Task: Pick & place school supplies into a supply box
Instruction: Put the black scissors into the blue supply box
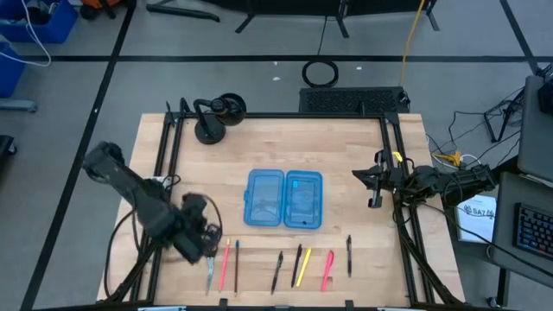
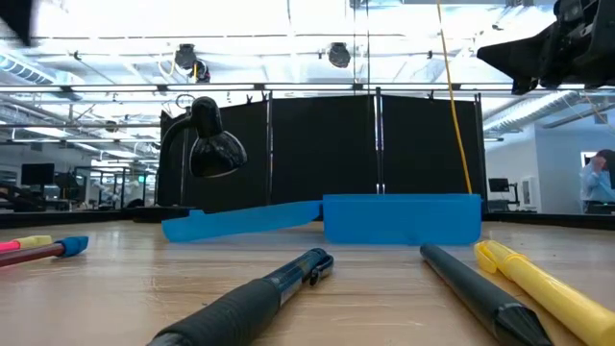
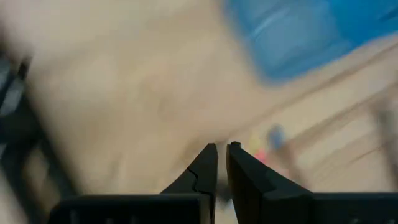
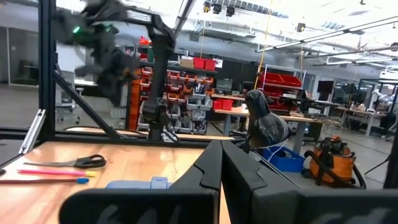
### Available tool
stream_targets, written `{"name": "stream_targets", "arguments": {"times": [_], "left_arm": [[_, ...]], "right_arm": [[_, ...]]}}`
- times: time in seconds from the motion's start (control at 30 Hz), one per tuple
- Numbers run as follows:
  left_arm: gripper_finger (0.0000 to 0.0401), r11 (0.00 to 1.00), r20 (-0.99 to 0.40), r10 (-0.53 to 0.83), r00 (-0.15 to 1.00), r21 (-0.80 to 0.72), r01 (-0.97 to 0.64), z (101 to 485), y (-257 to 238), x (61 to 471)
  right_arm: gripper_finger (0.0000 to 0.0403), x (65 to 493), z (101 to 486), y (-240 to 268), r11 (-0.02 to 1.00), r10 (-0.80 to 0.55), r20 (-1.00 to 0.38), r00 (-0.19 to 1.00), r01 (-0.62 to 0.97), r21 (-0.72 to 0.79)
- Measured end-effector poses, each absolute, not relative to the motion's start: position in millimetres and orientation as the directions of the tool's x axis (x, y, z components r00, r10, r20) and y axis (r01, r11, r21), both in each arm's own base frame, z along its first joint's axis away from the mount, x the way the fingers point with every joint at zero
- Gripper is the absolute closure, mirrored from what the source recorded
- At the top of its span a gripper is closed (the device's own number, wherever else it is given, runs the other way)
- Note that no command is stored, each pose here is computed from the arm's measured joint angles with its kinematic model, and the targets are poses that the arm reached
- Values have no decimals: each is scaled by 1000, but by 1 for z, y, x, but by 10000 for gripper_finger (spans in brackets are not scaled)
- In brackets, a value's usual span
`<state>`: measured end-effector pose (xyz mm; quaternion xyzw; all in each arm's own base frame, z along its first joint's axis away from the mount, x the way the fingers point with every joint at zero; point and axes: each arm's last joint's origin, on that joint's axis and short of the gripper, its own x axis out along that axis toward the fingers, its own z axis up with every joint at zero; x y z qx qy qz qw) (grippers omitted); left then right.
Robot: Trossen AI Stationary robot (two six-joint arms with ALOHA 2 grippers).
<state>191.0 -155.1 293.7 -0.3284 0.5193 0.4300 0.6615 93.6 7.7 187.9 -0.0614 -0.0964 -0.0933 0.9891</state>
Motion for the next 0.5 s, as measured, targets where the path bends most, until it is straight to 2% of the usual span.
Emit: {"name": "stream_targets", "arguments": {"times": [0.07, 0.2, 0.33, 0.5], "left_arm": [[364, 405, -980, 198, 20, 63, -912, 280, -170, 192], [364, 388, -985, 171, 37, 33, -921, 255, -193, 196], [360, 318, -982, 189, 20, 42, -947, 238, -203, 199], [309, 199, -975, 223, -20, 66, -978, 224, -203, 206]], "right_arm": [[403, 94, 188, 8, 976, -173, 202, 964, 196, -100], [403, 94, 188, 8, 976, -173, 203, 964, 196, -99], [403, 94, 188, 8, 976, -173, 203, 964, 195, -97], [403, 94, 188, 8, 978, -173, 203, 964, 192, -78]]}}
